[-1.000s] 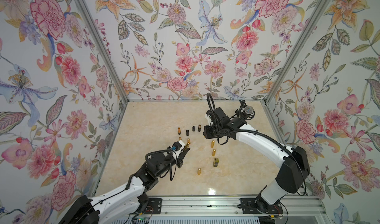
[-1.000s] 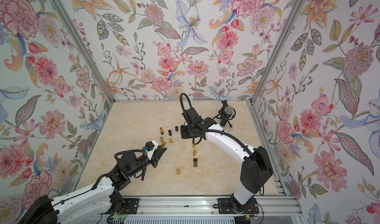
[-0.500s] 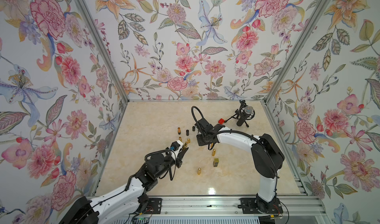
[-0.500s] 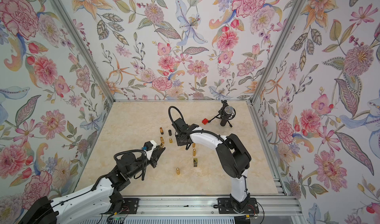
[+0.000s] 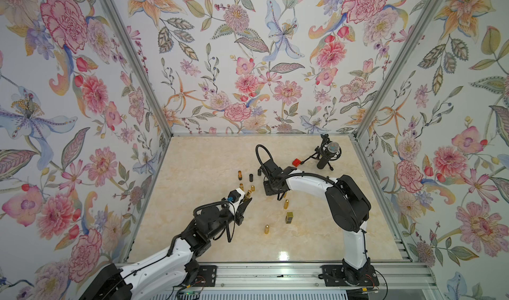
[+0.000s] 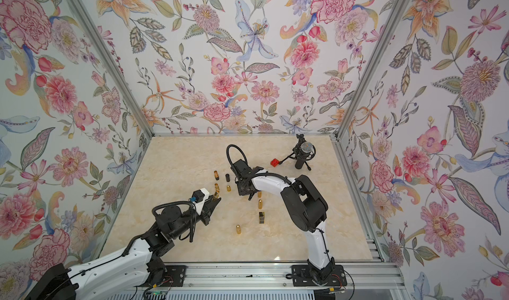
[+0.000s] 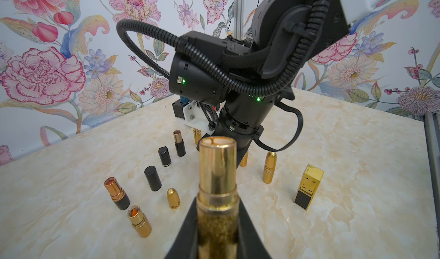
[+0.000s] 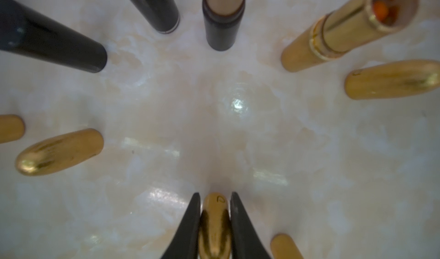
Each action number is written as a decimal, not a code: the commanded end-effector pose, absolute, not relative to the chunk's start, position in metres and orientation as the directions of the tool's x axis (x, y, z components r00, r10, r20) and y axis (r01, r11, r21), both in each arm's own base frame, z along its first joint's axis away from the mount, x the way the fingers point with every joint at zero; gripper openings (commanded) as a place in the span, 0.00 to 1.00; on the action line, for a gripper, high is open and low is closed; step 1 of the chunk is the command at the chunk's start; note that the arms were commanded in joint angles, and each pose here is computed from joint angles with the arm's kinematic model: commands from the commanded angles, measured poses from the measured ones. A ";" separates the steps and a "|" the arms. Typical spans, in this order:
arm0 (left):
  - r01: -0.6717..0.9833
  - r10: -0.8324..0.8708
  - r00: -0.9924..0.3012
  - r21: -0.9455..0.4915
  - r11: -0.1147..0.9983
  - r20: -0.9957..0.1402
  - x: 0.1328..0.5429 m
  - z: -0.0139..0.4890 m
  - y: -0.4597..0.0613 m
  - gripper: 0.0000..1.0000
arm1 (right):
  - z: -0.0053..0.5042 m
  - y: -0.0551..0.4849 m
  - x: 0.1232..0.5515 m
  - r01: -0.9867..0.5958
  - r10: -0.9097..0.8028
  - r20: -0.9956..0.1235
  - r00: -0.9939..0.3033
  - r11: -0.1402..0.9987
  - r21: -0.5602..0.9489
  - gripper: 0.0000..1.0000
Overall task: Open the lipstick cap
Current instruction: Place the cover at the center of the board.
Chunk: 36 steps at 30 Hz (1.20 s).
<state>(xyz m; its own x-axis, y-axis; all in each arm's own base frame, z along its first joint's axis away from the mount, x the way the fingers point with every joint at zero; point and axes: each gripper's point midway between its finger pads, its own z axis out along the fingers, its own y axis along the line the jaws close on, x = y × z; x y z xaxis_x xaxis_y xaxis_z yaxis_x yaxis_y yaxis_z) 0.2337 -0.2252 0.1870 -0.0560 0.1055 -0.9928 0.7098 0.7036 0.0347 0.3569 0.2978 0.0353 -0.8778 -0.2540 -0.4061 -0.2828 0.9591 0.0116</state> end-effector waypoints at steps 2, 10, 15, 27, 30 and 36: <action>0.685 0.078 -0.056 0.019 0.728 -0.995 0.237 0.189 -0.219 0.05 | 0.034 0.301 0.368 -0.263 -0.237 -0.420 -0.876 0.965 0.005 0.21; 0.685 0.081 -0.057 0.020 0.729 -0.995 0.238 0.189 -0.219 0.05 | 0.026 0.305 0.371 -0.263 -0.232 -0.402 -0.886 0.964 0.023 0.21; 0.687 0.087 -0.061 0.021 0.726 -0.994 0.238 0.187 -0.220 0.05 | 0.028 0.305 0.371 -0.263 -0.231 -0.406 -0.884 0.965 0.023 0.23; 0.682 0.084 -0.054 0.024 0.730 -0.995 0.239 0.189 -0.219 0.05 | 0.077 0.316 0.369 -0.289 -0.215 -0.479 -0.851 0.953 0.086 0.40; 0.686 0.077 -0.052 0.020 0.727 -0.996 0.239 0.191 -0.221 0.05 | 0.101 0.317 0.363 -0.298 -0.205 -0.507 -0.837 0.948 0.109 0.41; 0.690 0.060 -0.044 0.013 0.723 -0.997 0.242 0.197 -0.225 0.06 | 0.155 0.313 0.336 -0.347 -0.183 -0.546 -0.817 0.913 0.214 0.44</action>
